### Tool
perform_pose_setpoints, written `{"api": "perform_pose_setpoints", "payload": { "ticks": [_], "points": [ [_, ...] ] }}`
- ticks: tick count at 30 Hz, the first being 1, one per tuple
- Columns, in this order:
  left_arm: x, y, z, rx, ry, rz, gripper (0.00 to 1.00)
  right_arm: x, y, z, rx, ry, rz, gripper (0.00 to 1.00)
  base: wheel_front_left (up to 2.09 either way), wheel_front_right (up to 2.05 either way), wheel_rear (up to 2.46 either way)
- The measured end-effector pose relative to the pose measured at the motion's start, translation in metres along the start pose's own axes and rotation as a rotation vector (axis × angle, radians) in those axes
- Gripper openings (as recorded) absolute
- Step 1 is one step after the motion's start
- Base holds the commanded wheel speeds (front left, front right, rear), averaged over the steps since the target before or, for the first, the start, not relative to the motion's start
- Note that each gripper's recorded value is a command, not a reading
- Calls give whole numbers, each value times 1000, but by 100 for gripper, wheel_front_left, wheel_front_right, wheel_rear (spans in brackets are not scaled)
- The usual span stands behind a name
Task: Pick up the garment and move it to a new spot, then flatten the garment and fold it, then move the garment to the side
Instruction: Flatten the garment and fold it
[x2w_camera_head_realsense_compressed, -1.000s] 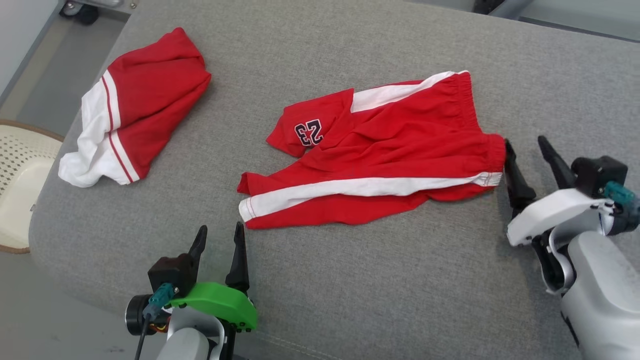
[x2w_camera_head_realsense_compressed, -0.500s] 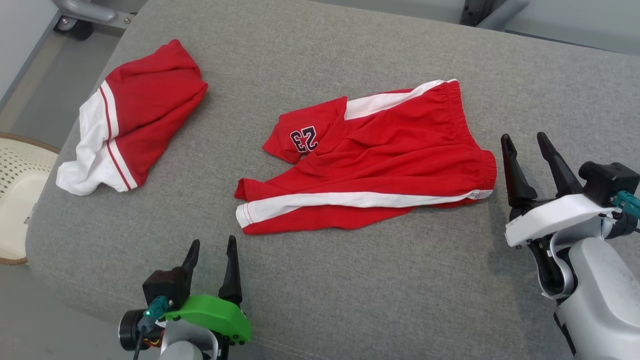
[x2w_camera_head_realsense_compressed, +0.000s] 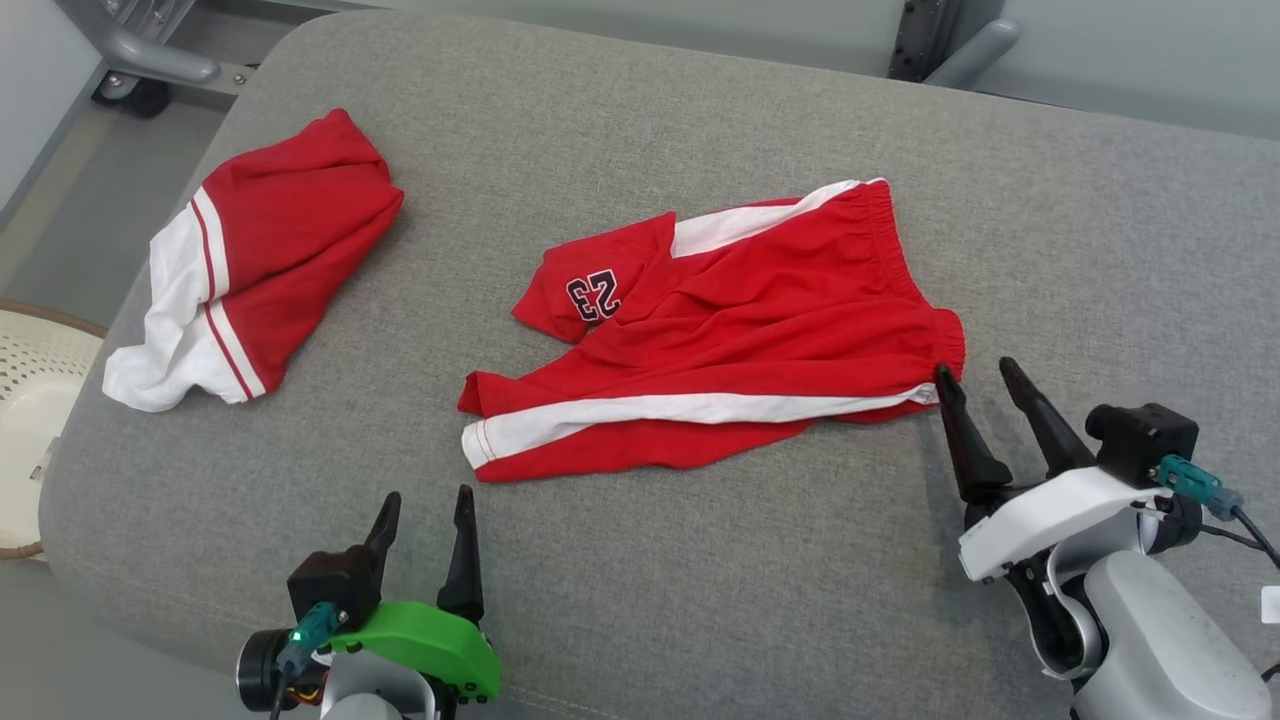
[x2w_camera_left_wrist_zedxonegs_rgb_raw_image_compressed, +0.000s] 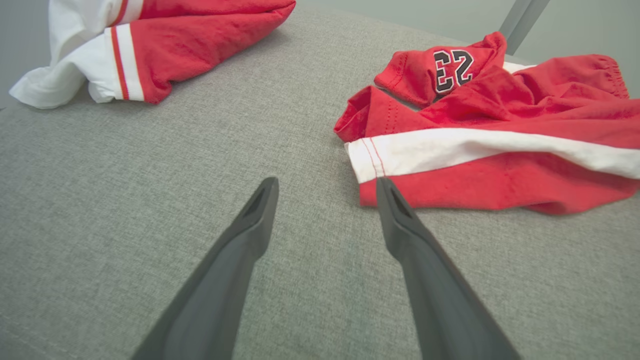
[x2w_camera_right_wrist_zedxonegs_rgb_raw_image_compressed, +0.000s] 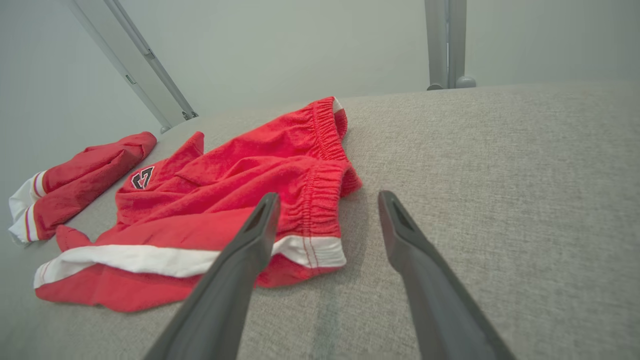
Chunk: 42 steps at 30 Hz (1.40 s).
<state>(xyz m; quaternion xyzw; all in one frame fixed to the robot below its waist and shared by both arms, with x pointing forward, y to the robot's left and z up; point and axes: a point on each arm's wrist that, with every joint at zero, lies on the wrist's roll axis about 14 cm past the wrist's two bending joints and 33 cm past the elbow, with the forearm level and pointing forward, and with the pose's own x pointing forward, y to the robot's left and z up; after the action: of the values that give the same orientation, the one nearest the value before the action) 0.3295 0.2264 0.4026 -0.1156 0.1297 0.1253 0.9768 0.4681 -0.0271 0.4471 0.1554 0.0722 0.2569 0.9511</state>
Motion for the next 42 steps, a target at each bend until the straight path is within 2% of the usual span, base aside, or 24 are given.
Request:
{"api": "perform_pose_setpoints", "payload": {
  "ticks": [5, 6, 7, 8, 9, 16, 22, 26, 31, 35, 36, 37, 39, 42],
  "points": [
    [-3, 1, -2, 1, 4, -1, 100, 1, 9, -16, 2, 53, 30, 100, 0, 0, 0],
    [-4, 1, -2, 1, 6, -1, 100, 3, 10, -17, -2, 60, 38, 94, 0, 0, 0],
    [-4, 2, -3, 1, 7, 1, 100, 5, 11, -17, -8, 63, 46, 67, 0, 0, 0],
    [-5, 2, -3, 1, 7, 4, 100, 9, 12, -17, -14, 65, 52, 28, 0, 0, 0],
    [-5, 3, -3, 1, 9, 6, 100, 12, 12, -16, -22, 65, 57, 0, 0, 0, 0],
    [-8, 11, -9, -9, 29, 38, 100, 37, 18, -15, -82, 77, 113, 0, 0, 0, 0],
    [-12, 15, -11, -23, 36, 62, 100, 71, 38, 28, -117, -43, 195, 0, 0, 0, 0],
    [-14, 16, -12, -34, 40, 70, 100, 94, 46, 45, -180, -79, 238, 0, 0, 0, 0],
    [-16, 14, -12, -45, 48, 77, 100, 132, 29, 32, -250, -8, 201, 0, 0, 0, 0],
    [-18, 21, -14, -48, 57, 119, 100, 154, 19, -3, -272, 104, 171, 0, 0, 0, 0],
    [-18, 23, -15, -47, 63, 127, 100, 155, 15, -15, -273, 143, 159, 27, 0, 0, 0],
    [-18, 24, -17, -46, 70, 135, 100, 155, 10, -27, -270, 185, 145, 100, 0, 0, 0],
    [-19, 27, -20, -44, 79, 149, 100, 154, 6, -40, -268, 217, 137, 100, 0, 0, 0],
    [-21, 30, -21, -43, 83, 161, 100, 158, 10, -38, -272, 208, 143, 100, 0, 0, 0]
  ]
}}
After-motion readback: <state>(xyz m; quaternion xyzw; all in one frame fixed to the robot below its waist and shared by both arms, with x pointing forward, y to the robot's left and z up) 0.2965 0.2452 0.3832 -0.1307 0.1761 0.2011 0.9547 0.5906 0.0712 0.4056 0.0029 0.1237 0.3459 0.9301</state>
